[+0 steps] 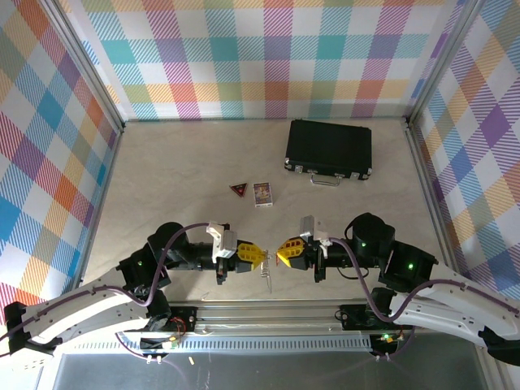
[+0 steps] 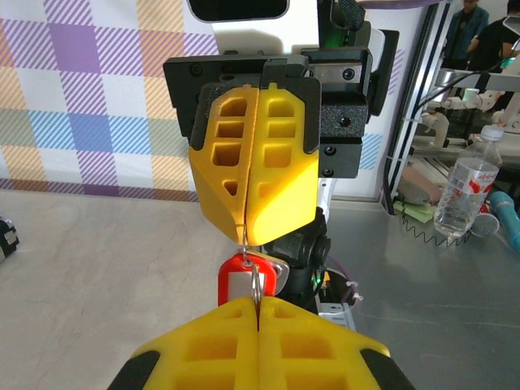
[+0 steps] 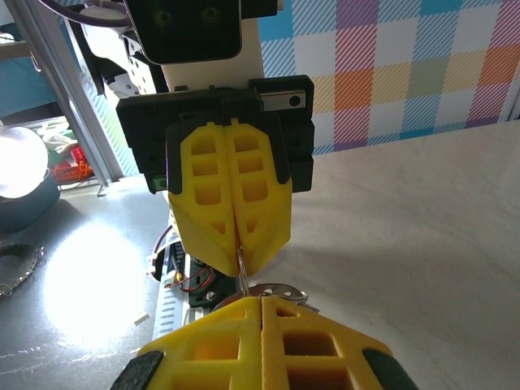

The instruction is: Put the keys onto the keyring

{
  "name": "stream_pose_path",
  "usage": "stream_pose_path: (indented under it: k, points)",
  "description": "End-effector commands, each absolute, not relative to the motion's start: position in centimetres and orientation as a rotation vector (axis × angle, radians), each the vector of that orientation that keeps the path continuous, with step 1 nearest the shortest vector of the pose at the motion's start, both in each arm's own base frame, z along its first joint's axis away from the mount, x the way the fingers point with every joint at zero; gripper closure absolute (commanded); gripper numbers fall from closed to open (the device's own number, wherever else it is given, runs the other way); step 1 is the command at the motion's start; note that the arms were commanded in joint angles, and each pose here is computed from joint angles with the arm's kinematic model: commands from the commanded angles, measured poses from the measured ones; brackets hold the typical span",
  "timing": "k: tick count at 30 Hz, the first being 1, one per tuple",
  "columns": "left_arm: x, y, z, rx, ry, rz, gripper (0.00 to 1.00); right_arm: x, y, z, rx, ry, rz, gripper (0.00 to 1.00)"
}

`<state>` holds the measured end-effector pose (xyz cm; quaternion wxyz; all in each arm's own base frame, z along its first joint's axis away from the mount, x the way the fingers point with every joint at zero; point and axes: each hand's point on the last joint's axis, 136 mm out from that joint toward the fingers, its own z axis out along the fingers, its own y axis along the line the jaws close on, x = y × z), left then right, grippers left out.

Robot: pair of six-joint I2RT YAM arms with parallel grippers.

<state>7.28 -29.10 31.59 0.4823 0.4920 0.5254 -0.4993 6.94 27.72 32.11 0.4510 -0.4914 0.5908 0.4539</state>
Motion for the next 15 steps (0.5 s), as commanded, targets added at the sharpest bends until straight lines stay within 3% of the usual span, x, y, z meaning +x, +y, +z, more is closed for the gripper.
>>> stream_pose_path:
  k: [1, 15]
  points:
    - [6.36, -28.89, 34.44, 1.2, 1.177, -1.259, 1.0, 6.53, 27.76, 32.97, -1.217, 1.416, 1.139, 1.0]
    - [6.14, -28.86, 34.71, 1.202, 1.177, -1.277, 1.0, 5.7, 27.44, 32.48, -1.256, 1.382, 1.155, 1.0]
